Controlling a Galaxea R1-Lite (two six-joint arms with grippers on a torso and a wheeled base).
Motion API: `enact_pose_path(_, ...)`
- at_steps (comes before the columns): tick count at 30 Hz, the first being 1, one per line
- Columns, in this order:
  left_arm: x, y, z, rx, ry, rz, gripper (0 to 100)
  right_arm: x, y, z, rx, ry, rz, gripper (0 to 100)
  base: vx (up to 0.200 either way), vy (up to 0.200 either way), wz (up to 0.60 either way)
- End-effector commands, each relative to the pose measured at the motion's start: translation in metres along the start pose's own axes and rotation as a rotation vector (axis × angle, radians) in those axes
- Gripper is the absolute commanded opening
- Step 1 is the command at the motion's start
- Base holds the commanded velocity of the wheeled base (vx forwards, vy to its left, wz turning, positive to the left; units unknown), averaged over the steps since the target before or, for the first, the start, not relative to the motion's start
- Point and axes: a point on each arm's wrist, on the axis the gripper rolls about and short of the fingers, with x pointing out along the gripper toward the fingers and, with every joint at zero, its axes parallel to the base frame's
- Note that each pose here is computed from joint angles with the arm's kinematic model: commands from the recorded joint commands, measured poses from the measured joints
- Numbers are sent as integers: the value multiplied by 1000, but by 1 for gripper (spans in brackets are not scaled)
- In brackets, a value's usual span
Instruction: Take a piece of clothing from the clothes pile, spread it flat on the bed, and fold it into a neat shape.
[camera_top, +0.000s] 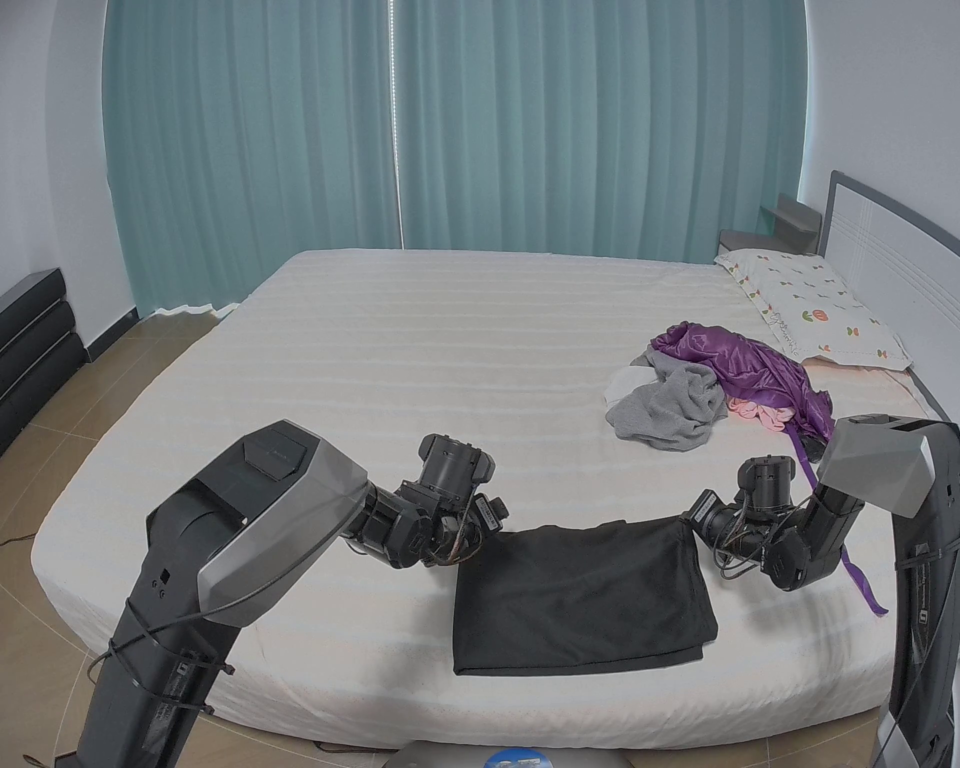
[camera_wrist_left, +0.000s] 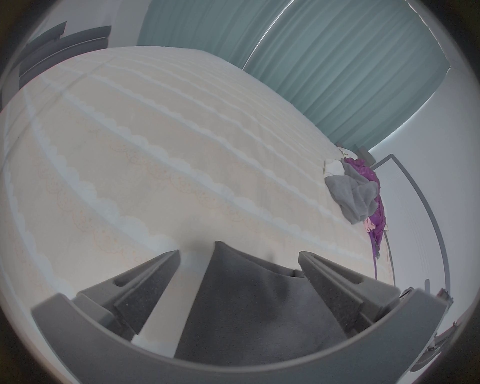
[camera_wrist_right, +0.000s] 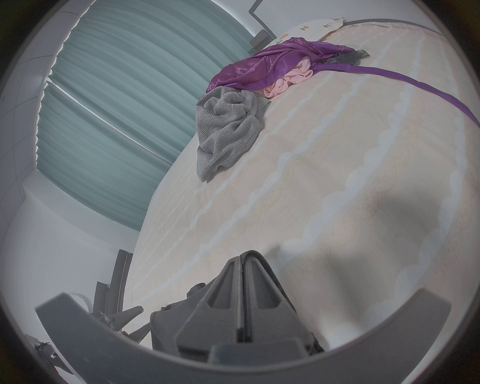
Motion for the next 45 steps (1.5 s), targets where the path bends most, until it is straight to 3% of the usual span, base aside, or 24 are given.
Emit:
enact_pose_path(1, 6, 1, -3, 0, 9, 13, 0, 2, -1, -2, 0, -1, -6, 0, 0, 0, 0)
enact_pose_path(6, 6, 1, -3, 3, 24, 40, 0, 2, 0, -2, -2, -4, -5, 0, 0, 0, 0)
enact_pose_path(16, 11, 9, -1, -11, -63, 131, 0, 4, -1, -2, -4, -7, -7, 0, 0, 0, 0)
enact_pose_path(28, 9, 11, -1, -21, -72, 144, 0, 11, -2, -4, -13, -18, -25, 0, 0, 0, 0)
enact_pose_path(29, 9, 11, -1, -27, -73, 144, 0, 11, -3, -4, -13, -17, -26, 100, 0, 0, 0)
enact_pose_path(30, 9, 11, -1, -38, -71, 144, 0, 11, -2, -4, -13, -18, -25, 100, 0, 0, 0)
enact_pose_path(31, 9, 11, -1, -47, -71, 142, 100, 11, -2, -4, -13, -19, -24, 100, 0, 0, 0)
enact_pose_path(35, 6, 9, 4, -88, -72, 124, 100, 4, 0, 2, 0, -26, -9, 100, 0, 0, 0)
enact_pose_path(40, -15, 5, 32, -260, -87, 62, 100, -23, 8, 7, 56, -28, -6, 100, 0, 0, 0)
enact_pose_path(43, -29, 12, 44, -321, -66, 47, 100, -43, 7, 2, 66, 14, -5, 100, 0, 0, 0)
enact_pose_path(45, -50, 30, 55, -373, -19, 45, 100, -74, -3, -13, 64, 101, 8, 100, 0, 0, 0)
